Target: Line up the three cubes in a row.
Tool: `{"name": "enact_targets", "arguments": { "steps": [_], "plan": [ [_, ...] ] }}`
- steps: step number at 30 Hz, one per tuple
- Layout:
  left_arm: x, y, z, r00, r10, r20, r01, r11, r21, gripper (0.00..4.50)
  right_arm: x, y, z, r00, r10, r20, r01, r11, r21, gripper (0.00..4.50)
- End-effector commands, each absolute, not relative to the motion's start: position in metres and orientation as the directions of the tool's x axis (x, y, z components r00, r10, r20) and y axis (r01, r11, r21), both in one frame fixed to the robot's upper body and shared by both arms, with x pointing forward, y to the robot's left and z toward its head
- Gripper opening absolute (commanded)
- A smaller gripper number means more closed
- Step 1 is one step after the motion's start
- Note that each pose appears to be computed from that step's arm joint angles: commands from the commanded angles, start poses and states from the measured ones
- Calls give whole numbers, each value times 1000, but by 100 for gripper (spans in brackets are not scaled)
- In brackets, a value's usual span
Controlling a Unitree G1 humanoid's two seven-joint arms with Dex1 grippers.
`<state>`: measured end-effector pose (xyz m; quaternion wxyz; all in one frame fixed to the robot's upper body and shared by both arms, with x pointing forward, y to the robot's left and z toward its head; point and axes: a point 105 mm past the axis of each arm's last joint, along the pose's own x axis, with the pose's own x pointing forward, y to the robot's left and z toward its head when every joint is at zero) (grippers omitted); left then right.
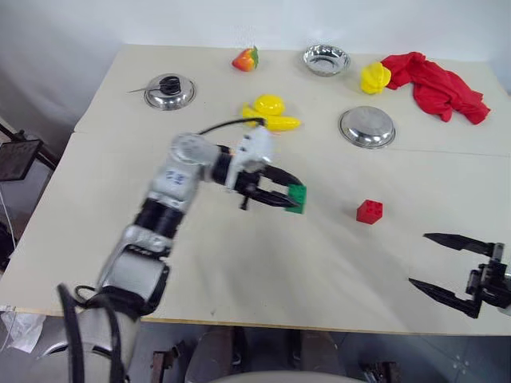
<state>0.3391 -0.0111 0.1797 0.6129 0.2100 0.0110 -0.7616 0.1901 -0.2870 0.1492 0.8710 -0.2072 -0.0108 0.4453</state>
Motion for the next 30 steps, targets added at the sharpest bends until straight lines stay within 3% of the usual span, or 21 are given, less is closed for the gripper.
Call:
{"name": "enact_targets", "arguments": {
  "steps": [1, 12, 17, 18, 23, 29, 30],
  "plan": [
    [356, -30, 164, -64, -904, -422, 926, -211, 312, 146, 182, -290, 165, 655, 749, -104, -713, 567, -413, 450],
    [369, -45, 143, 28, -904, -427, 942, -119, 313, 146, 174, -300, 162, 790, 613, 23, -561, 736, -379, 450],
    [368, -43, 143, 13, -910, -414, 950, -119, 290, 146, 173, -299, 152, 804, 594, 39, -545, 760, -354, 450],
    [368, -42, 146, 11, -915, -404, 952, -115, 285, 221, 174, -297, 151, 798, 601, 38, -553, 756, -350, 450],
    [364, -23, 175, -45, -960, -275, 930, -142, 340, 357, 189, -285, 156, 743, 667, 53, -611, 708, -353, 450],
    [355, 50, 193, -71, -984, -163, 906, -132, 402, 357, 208, -257, 158, 601, 799, 29, -749, 575, -329, 450],
    [350, 71, 192, -64, -989, -134, 903, -114, 415, 374, 212, -250, 160, 572, 820, 32, -774, 552, -309, 450]
  ]
}}
